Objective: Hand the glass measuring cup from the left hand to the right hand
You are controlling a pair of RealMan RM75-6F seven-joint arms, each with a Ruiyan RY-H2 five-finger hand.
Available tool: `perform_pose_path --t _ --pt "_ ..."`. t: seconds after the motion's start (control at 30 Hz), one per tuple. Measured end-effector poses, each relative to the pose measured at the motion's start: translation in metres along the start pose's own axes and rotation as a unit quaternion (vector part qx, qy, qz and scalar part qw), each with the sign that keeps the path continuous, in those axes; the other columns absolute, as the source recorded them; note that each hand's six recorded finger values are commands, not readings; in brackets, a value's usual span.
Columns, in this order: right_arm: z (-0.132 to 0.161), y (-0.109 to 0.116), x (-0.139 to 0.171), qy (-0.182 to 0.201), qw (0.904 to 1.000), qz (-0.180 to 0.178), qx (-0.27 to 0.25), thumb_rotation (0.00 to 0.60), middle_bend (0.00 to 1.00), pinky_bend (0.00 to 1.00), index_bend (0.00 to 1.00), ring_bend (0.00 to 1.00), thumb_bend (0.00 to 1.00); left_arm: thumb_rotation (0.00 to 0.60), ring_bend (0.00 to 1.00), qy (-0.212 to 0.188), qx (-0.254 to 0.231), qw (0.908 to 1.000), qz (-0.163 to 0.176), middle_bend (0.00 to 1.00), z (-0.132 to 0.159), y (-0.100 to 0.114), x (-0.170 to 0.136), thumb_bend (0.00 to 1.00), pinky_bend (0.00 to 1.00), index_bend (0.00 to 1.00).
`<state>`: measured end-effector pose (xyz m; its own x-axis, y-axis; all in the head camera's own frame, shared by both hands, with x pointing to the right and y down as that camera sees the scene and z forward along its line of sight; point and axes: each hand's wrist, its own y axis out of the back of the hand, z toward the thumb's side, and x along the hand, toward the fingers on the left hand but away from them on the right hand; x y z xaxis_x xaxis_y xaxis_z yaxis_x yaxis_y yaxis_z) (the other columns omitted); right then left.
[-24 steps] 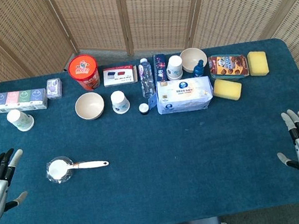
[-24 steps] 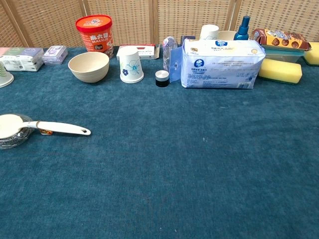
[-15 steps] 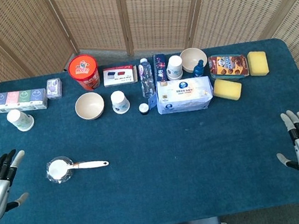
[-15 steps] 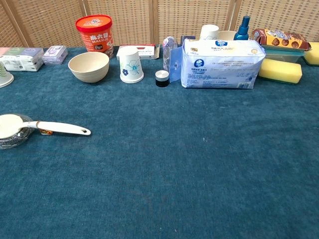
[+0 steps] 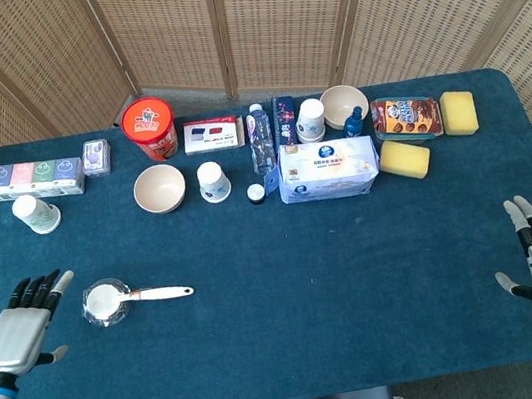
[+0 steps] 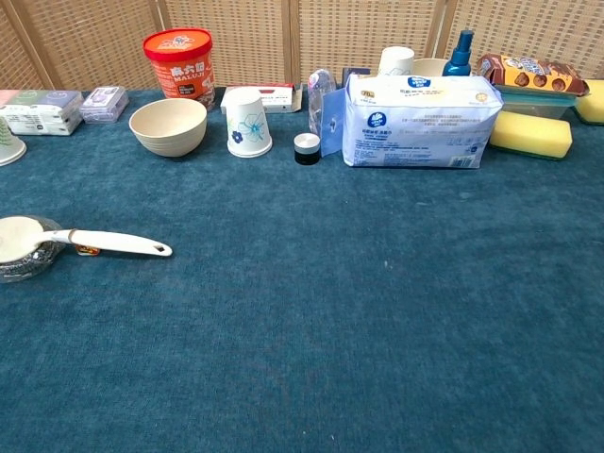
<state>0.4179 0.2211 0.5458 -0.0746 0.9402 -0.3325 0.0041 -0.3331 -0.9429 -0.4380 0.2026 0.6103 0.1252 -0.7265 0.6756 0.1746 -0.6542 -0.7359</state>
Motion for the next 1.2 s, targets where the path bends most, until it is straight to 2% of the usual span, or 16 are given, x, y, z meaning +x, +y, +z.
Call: perform_pose_path --t 0.23,0.8,0.9,1.0,1.07,1.2 --pt "-0.001 -0.001 -0.001 -0.003 1.0000 0.003 -0.003 0.600 0.00 0.00 0.00 0.00 0.00 0.600 0.00 -0.012 0.008 0.9990 -0.042 0.00 0.026 -0.010 0.034 0.00 0.00 0.00" --pt "-0.003 -0.001 -0.002 -0.008 0.9999 0.008 -0.010 0.600 0.00 0.00 0.00 0.00 0.00 0.600 0.00 -0.003 0.020 0.9967 -0.078 0.00 0.041 -0.026 0.077 0.00 0.01 0.00" --pt "-0.004 -0.001 -0.002 -0.009 0.9999 0.007 -0.012 0.600 0.00 0.00 0.00 0.00 0.00 0.600 0.00 -0.001 0.022 0.9964 -0.082 0.00 0.042 -0.028 0.079 0.00 0.08 0.01" --pt "-0.005 -0.001 -0.003 -0.010 0.9998 0.007 -0.014 0.600 0.00 0.00 0.00 0.00 0.00 0.600 0.07 0.003 0.031 0.9958 -0.086 0.03 0.041 -0.030 0.080 0.00 0.19 0.09" --pt "-0.005 -0.001 -0.003 -0.009 0.9998 0.008 -0.016 0.600 0.00 0.00 0.00 0.00 0.00 0.600 0.15 0.006 0.040 0.9956 -0.085 0.15 0.041 -0.031 0.081 0.00 0.29 0.18" --pt "-0.004 -0.001 -0.002 -0.007 0.9998 0.010 -0.018 0.600 0.00 0.00 0.00 0.00 0.00 0.600 0.26 0.015 0.055 0.9954 -0.078 0.29 0.039 -0.032 0.081 0.00 0.36 0.32"
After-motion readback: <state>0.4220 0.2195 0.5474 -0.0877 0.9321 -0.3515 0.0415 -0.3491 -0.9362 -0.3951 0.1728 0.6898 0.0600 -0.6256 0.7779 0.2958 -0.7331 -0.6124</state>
